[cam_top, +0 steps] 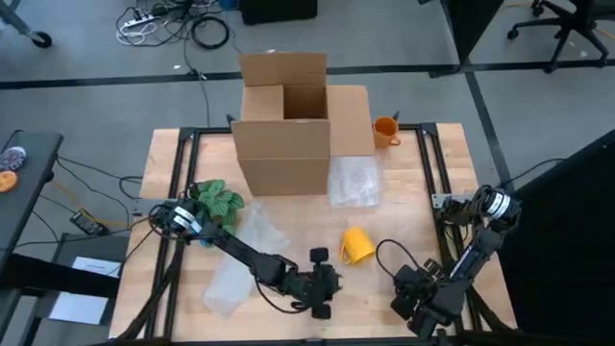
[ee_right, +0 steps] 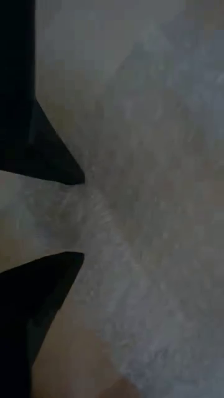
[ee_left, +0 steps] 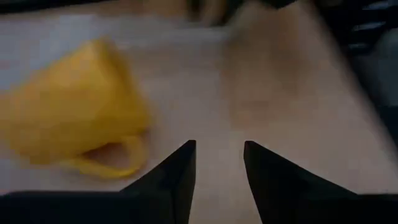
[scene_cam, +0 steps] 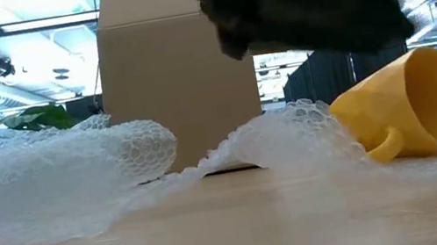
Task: Wrap mug
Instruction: Wrap the yellow mug with the bubble wrap
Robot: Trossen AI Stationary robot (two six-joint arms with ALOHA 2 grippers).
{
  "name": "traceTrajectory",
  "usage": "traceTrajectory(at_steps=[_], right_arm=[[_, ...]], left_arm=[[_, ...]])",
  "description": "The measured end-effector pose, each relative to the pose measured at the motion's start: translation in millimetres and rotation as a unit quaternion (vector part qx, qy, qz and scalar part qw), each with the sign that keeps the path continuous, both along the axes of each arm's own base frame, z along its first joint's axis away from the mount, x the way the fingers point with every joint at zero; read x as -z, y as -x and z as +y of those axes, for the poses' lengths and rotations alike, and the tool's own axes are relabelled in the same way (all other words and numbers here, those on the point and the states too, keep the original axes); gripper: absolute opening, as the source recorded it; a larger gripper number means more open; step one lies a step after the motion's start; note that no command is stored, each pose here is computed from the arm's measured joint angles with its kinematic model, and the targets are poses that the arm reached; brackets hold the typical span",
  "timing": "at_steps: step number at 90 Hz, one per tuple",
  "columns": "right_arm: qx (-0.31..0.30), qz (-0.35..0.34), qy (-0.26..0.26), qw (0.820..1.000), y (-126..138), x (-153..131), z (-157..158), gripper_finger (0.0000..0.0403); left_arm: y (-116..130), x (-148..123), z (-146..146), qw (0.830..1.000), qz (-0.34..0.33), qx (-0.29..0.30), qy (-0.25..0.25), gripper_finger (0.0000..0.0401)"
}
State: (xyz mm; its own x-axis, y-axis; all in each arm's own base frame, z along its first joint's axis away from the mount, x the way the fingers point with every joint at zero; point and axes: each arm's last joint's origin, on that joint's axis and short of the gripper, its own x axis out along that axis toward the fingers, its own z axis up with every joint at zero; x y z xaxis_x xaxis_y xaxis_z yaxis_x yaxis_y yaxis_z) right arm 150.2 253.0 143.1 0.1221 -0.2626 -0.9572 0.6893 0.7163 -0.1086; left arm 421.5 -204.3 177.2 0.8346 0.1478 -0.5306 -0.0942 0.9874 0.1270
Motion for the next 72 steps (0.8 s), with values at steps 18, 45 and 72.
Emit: traceTrajectory(at_steps=[18,45,72], right_arm=[[-0.004,-0.015,0.017,1.000,-2.4,1.1,-2.0,0.0176],[0.001,-0.022,0.026,0.999,-6.6,2.0,-4.7,0.0176],[-0.001,-0.027,0.033,0.999,-11.6,1.8,-7.8,0.0176]], left_arm=[[-3.8,8.2,13.3,0.999,0.006,-0.024,-0.030,0.0122],[-19.4,27.0,33.8,1.000,-0.009,0.003,0.018,0.0131],[-29.8,51.1,49.7,0.999,0.009,0.001,0.049,0.0131]])
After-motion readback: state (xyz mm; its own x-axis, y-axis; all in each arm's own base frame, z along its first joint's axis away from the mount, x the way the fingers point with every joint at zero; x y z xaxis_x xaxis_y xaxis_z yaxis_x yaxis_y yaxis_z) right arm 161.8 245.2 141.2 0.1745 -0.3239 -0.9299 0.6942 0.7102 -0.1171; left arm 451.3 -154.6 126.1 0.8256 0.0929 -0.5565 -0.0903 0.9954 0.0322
